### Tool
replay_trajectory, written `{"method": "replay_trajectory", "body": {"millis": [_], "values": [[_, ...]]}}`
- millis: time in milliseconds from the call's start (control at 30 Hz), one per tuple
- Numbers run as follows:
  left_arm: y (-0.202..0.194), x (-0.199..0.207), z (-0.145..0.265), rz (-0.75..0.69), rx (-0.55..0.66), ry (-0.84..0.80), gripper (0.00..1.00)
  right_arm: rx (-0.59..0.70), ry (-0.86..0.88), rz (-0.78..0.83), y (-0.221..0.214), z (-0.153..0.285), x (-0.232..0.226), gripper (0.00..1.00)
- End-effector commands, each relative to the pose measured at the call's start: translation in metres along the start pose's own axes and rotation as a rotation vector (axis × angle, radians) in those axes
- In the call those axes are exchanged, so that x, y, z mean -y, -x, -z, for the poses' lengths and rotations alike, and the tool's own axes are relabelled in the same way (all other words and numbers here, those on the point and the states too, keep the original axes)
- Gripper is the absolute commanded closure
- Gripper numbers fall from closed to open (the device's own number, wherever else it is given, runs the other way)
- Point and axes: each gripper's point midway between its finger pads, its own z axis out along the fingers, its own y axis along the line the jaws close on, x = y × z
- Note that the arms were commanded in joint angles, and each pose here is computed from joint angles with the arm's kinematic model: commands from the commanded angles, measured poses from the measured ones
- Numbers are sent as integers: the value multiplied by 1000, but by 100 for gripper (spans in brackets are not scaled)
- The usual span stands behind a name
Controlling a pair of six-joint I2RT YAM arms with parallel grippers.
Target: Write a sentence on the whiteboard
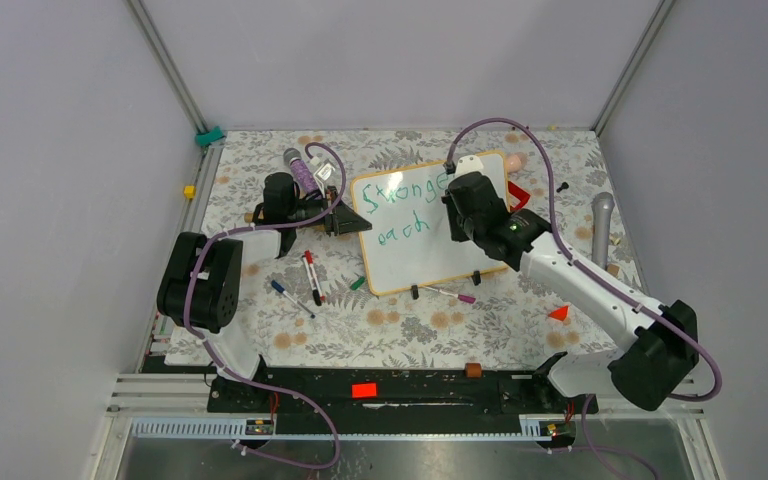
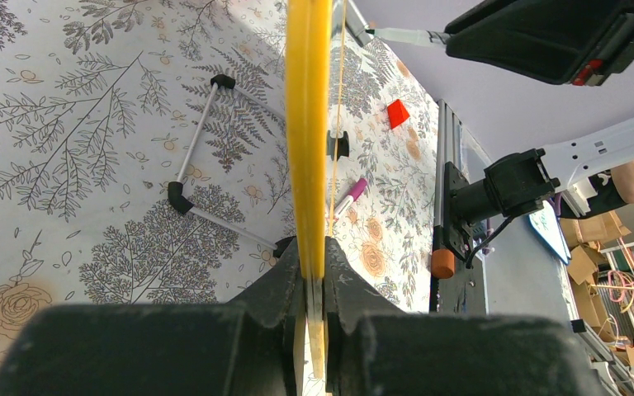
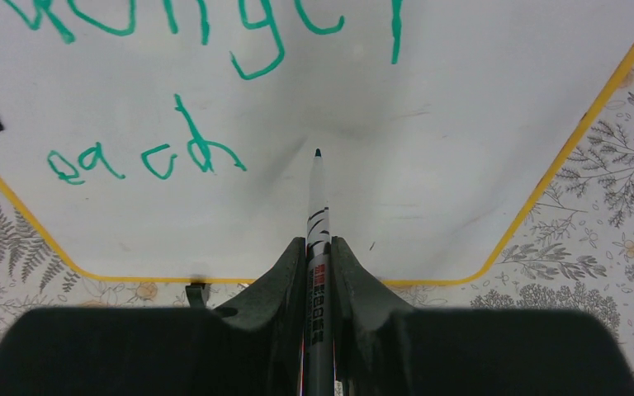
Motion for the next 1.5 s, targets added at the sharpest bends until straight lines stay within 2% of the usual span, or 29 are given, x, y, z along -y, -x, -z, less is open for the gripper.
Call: {"method": "replay_trajectory", "body": {"millis": [0, 567, 767, 1000, 1233, 1467], "values": [[-16, 2, -5, -27, -49, -14, 100, 4, -53, -17, 6, -6, 13, 100], [-17, 0, -5, -26, -54, -4, 100, -22, -56, -29, 5, -20, 15, 100], [-17, 0, -5, -27, -55, -2, 100, -13, 7, -24, 10, -21, 3, 100], [-18, -1, -6, -25, -57, 0, 100, -51, 72, -18, -4, -19, -6, 100], [-18, -2, -6, -25, -58, 3, 100, -114, 32, -3, -23, -18, 2, 100], [-19, -2, -5, -24, -60, 8, 100, -108, -47, 7, -20, -17, 17, 100]]}}
